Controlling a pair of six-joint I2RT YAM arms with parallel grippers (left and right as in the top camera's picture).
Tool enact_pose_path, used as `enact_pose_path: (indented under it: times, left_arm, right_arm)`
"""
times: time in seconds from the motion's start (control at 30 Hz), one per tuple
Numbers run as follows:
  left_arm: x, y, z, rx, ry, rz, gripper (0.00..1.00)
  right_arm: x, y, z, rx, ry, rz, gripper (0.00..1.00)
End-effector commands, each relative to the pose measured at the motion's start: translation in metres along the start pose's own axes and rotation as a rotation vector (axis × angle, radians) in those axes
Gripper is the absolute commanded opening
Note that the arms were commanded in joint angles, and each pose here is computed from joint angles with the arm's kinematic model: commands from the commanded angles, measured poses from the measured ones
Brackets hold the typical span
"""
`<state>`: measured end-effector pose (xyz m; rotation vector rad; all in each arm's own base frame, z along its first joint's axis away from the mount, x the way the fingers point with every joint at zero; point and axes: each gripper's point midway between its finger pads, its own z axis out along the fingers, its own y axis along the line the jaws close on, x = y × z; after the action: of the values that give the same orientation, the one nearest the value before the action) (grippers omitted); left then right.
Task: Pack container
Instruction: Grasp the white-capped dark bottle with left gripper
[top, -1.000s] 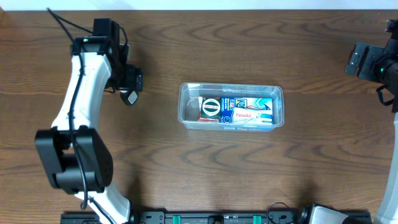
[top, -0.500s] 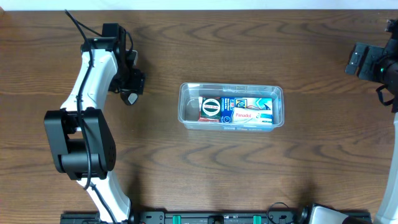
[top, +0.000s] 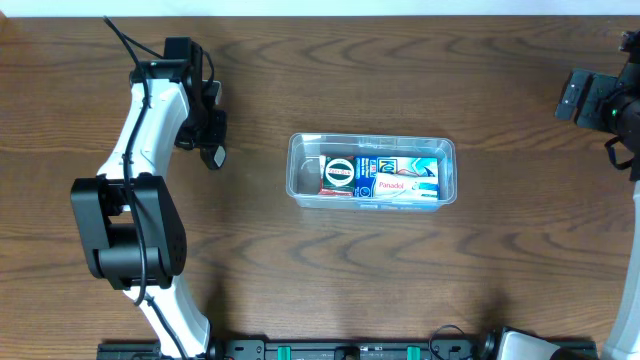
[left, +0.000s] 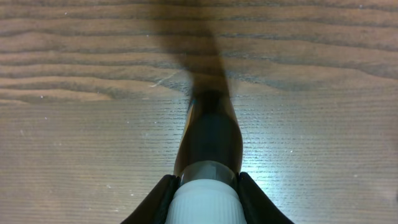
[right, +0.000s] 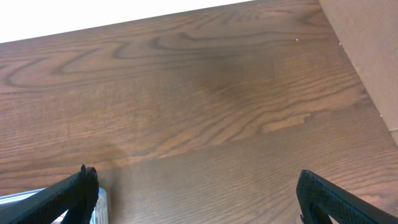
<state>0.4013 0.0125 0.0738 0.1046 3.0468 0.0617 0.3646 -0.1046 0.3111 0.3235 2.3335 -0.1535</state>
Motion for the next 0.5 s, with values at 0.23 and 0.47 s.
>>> enact_pose_path:
  times: [0.23, 0.47]
  left_arm:
    - [0.004, -0.002, -0.001, 0.001, 0.018, -0.060, 0.19]
    - [0.001, -0.013, -0.039, 0.002, -0.064, -0.061, 0.20]
  right_arm:
    - [0.000, -0.003, 0.000, 0.007, 0.001, 0.021, 0.99]
    - [0.000, -0.003, 0.000, 0.007, 0.001, 0.021, 0.99]
